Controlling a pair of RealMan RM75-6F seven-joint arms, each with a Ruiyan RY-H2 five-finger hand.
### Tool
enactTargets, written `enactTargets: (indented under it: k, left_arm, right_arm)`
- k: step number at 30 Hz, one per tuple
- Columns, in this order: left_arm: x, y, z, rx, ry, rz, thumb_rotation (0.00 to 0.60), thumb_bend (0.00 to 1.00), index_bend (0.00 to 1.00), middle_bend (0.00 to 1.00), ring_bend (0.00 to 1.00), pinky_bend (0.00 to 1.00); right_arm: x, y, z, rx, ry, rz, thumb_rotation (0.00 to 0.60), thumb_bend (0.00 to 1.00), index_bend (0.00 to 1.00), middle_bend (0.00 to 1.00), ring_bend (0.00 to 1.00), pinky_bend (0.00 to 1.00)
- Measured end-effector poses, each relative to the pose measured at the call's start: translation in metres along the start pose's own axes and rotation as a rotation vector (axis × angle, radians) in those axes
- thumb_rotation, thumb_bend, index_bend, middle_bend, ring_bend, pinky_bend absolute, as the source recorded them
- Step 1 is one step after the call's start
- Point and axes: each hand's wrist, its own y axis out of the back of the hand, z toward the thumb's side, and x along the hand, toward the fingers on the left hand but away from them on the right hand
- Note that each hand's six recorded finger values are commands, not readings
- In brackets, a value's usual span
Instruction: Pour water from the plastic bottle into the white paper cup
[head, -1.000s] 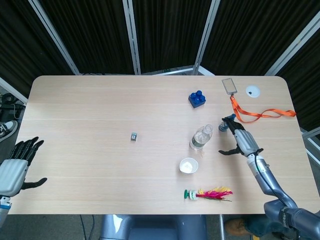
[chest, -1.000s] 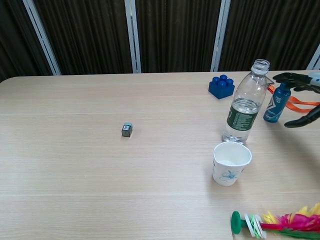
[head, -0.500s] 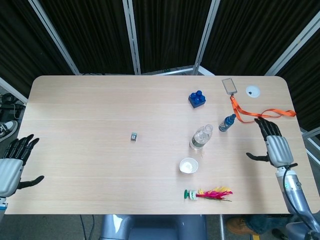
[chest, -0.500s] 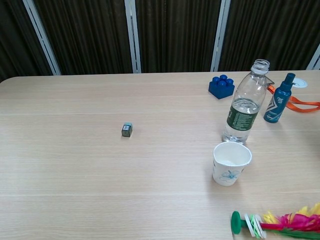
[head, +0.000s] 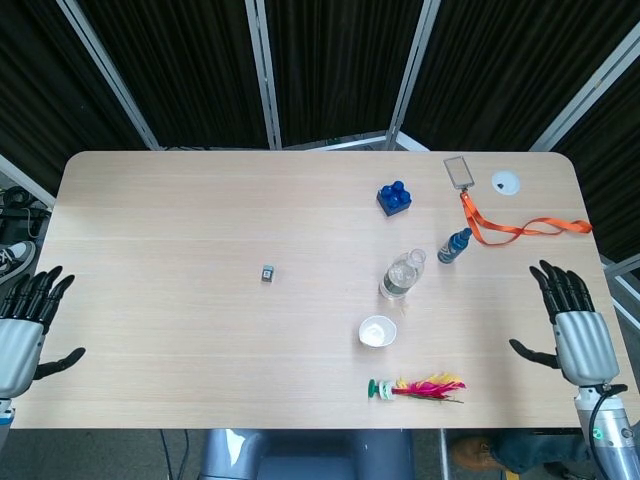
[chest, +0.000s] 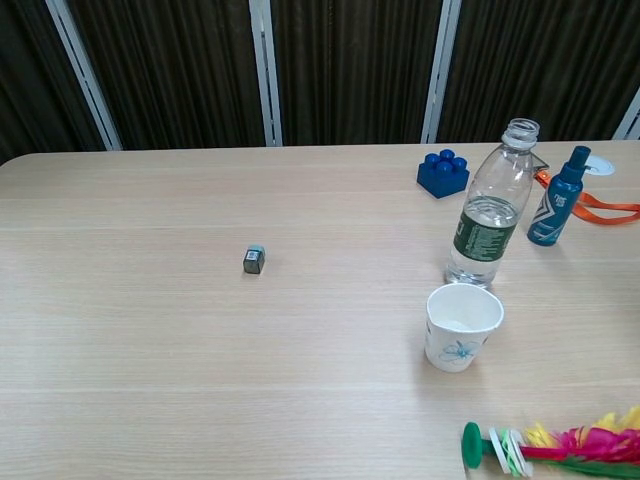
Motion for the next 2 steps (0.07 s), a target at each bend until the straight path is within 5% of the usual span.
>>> enactTargets:
  k: [2]
  left_arm:
    - [-0.0003,0.0004,0.0,-0.002,-0.001,0.003,0.6,0.0,0.0,0.0,0.0,0.0]
  right_arm:
    - [0.0046,0.0034,0.0006,0.019,-0.004,-0.009,0.6,0.0,0.0,0.0,0.0,0.0]
